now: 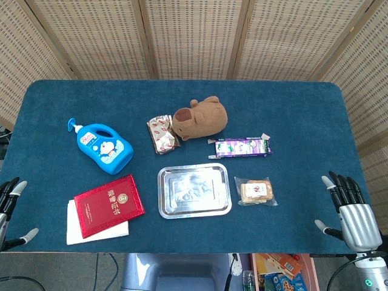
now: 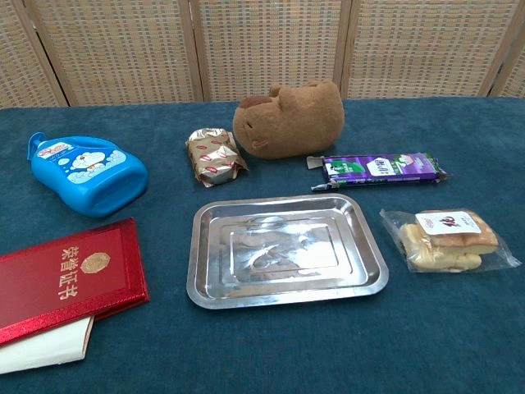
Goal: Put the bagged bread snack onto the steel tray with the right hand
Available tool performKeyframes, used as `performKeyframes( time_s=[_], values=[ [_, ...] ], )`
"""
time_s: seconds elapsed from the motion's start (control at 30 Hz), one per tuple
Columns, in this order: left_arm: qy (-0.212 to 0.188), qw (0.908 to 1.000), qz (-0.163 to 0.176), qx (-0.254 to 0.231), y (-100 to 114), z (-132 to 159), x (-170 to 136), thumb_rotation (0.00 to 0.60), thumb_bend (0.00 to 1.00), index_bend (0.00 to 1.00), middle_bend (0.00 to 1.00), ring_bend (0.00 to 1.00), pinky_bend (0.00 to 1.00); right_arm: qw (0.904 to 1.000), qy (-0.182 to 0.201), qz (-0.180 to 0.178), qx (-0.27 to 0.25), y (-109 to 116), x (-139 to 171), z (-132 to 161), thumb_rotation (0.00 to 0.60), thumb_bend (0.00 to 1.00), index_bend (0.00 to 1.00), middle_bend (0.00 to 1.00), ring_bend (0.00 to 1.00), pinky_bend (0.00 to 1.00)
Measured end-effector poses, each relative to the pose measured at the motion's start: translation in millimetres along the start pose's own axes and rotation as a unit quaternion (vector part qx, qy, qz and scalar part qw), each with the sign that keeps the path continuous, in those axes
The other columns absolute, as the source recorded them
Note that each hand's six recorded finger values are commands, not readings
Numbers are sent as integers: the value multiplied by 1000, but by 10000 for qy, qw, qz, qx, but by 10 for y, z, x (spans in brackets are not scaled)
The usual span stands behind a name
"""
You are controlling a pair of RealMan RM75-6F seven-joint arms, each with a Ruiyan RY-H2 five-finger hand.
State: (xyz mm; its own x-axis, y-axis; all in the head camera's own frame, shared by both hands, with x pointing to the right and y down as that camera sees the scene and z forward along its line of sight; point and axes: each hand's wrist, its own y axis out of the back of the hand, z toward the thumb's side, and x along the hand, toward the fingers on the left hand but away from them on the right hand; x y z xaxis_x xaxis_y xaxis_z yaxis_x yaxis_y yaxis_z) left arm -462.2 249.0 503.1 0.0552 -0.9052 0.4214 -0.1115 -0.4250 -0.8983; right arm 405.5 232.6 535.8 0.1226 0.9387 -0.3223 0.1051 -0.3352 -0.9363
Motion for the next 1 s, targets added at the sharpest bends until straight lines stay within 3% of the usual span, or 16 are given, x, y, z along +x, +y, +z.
performKeyframes(
  time_s=[0.37,0.53,0.67,0.77,0.9,1.0],
  values=[
    [82,9999,-40,43,-27,-14,37,600,0,0,0,0,0,9985,336,419,50,-178,-151,131,600,0,0,0,0,0],
    [177,9997,-96,131,-69,-25,90,600,0,0,0,0,0,9915,713,1083,81,-459,-406,270,600,0,0,0,0,0],
    [279,9993,-168,202,-118,-42,148,600,0,0,0,0,0,9801,1024,1693,181,-731,-643,420,600,0,0,0,0,2],
    [339,9989,-203,234,-145,-52,187,600,0,0,0,0,0,9716,1200,2013,332,-935,-842,543,600,0,0,0,0,57],
    [399,9987,-233,238,-166,-66,221,600,0,0,0,0,0,9674,1226,2129,615,-1119,-1025,610,600,0,0,12,1,151],
    [428,9985,-251,240,-175,-78,237,600,0,0,0,0,0,9659,1155,2183,778,-1238,-1117,610,600,0,72,136,100,329]
  ],
)
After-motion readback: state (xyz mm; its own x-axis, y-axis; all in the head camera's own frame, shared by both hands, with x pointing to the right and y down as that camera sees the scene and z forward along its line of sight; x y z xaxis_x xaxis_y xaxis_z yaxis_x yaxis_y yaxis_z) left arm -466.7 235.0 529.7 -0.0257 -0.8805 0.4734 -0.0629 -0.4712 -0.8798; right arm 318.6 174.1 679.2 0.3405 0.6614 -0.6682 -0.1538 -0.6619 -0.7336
